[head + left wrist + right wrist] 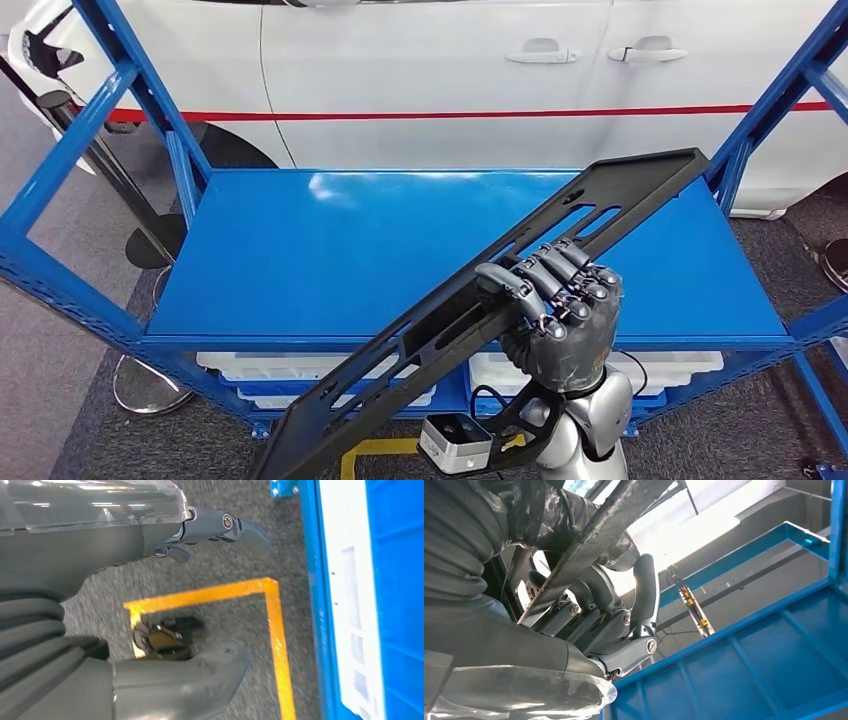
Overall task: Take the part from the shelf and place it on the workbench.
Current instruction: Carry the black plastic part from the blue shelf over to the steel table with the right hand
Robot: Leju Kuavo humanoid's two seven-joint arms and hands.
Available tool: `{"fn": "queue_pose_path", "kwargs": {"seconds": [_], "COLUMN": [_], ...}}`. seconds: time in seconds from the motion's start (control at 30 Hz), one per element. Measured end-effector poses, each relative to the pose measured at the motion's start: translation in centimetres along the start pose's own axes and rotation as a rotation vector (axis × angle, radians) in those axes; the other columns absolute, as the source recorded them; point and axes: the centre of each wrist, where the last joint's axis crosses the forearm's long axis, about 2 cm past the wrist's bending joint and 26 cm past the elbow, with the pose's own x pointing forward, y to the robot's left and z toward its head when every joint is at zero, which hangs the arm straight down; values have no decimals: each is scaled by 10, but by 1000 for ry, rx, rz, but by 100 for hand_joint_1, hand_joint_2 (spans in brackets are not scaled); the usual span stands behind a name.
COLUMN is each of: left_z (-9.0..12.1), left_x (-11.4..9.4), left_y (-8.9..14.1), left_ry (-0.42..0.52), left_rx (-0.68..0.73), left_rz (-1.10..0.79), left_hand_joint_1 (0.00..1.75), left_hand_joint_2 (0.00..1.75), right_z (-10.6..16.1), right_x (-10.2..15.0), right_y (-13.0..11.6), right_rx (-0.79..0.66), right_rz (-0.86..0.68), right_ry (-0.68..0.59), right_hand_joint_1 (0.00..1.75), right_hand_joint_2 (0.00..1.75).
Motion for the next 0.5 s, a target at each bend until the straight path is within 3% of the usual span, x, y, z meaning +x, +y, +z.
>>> {"fn": "queue_pose_path", "kwargs": {"seconds": [0.27,0.5], "left_z": [0,0], "left_x": [1,2], "left_y": [0,0], "left_ry": [11,89], "left_rx": [16,53], "left_rz": [-18,-46], "left_hand_joint_1": [0,0], "left_hand_joint_2": [175,175], "right_z": [1,1], "right_x": [0,0], "right_y": [0,0], "right_rx": [-1,1], "right_rz": [-5,-6], "right_ry": [5,7], "right_hand_joint_1": [175,175], "right_hand_joint_2": [175,175]}}
